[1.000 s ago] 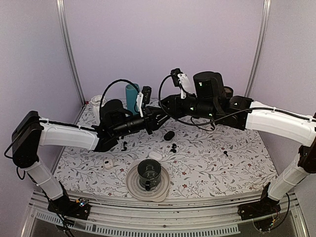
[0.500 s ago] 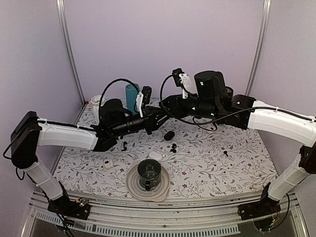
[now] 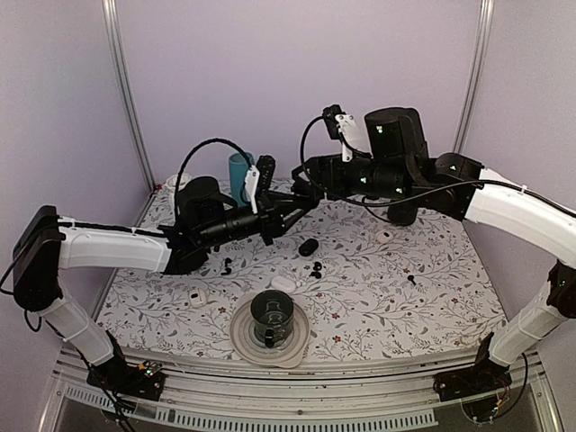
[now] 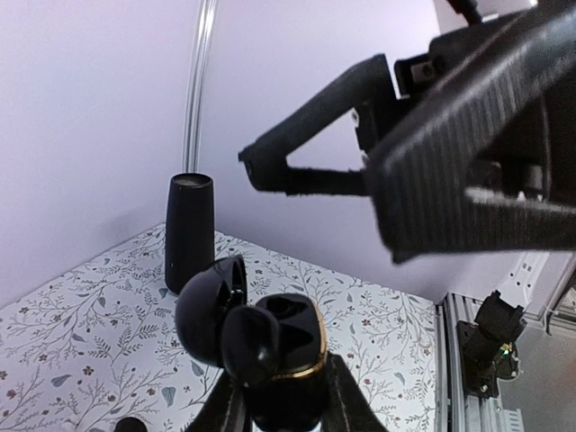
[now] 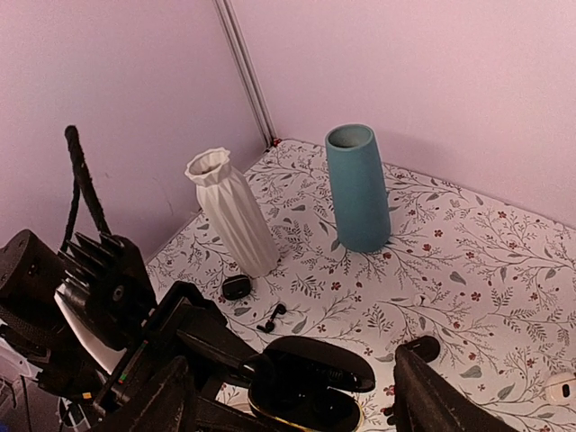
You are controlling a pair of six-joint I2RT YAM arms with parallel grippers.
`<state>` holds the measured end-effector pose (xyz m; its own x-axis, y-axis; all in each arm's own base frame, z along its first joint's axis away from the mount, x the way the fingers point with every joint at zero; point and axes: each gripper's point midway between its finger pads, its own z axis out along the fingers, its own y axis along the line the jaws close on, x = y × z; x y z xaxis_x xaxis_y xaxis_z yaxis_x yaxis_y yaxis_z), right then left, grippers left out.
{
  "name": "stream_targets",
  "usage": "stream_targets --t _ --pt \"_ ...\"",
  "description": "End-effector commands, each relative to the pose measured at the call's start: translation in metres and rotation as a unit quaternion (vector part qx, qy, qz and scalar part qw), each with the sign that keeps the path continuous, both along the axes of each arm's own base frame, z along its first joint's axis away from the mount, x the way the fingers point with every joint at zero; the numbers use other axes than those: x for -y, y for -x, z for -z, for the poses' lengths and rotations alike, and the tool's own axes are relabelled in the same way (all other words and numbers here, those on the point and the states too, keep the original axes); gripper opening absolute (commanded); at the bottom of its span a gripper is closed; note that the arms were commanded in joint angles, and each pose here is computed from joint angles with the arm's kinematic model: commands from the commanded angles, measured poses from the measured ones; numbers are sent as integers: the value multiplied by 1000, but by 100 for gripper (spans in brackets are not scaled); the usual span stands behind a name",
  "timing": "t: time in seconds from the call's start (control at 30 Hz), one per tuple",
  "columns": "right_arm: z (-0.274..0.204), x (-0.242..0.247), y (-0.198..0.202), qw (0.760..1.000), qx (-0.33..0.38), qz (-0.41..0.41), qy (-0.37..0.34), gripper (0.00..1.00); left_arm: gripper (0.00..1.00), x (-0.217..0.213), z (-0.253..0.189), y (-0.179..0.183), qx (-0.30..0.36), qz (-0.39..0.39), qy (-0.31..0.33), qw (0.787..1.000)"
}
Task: Insert the wireless bluetooth earbuds into the charging case
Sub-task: Insert the left earbud into the left side groove of the charging case, then adjust the left earbud in the left side groove of the charging case.
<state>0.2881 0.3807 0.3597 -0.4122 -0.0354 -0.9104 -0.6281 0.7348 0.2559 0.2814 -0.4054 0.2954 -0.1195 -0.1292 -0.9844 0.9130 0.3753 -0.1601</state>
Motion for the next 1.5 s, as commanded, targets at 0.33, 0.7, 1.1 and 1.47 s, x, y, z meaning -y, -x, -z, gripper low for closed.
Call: stream_targets --t 0.33,0.7,1.1,1.47 --pt "10 12 -11 997 -44 3 68 92 0 1 2 10 42 12 -47 998" --pt "33 -4 -23 992 -94 21 80 92 0 0 5 6 53 -6 -68 996" --pt "47 -3 -31 988 -109 43 101 90 0 -3 3 5 59 -18 -71 996" --pt "51 -4 -29 987 -116 37 106 87 0 -5 0 5 63 -23 -70 995"
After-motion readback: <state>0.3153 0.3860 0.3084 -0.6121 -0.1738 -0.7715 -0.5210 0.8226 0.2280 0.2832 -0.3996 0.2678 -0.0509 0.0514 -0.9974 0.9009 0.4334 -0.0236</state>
